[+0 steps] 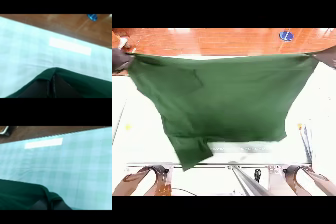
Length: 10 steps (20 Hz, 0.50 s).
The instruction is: Fold the shirts.
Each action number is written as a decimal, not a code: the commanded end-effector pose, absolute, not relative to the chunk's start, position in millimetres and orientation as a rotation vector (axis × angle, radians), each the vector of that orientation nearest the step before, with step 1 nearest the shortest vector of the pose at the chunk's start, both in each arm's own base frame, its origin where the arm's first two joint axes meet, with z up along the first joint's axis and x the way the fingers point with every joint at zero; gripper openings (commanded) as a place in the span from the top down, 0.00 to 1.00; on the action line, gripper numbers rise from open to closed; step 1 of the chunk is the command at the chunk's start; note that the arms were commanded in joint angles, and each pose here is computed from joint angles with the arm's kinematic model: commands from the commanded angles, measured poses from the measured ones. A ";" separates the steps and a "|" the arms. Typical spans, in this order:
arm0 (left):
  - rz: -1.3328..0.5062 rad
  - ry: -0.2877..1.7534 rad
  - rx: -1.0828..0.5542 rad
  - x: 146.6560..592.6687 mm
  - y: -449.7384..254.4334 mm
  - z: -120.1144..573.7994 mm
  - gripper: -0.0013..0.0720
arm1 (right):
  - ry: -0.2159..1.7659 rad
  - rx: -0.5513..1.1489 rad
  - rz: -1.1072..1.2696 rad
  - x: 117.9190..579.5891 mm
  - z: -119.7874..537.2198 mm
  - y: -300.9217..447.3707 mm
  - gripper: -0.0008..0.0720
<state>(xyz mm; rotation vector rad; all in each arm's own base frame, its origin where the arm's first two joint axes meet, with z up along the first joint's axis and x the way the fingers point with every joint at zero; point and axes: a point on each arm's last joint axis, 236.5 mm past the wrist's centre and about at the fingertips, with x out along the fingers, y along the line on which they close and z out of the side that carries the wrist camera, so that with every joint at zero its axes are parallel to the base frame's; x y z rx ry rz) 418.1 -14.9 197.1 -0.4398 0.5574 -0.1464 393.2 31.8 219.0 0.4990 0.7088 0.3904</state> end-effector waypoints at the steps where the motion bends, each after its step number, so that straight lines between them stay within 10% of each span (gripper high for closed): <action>1: -0.145 0.620 -0.474 501.3 -31.3 133.3 0.96 | 0.735 0.610 0.361 464.6 151.2 17.2 0.96; 10: -0.108 0.901 -0.608 543.8 -56.8 -0.9 0.96 | 0.874 0.761 0.277 579.2 26.9 15.3 0.96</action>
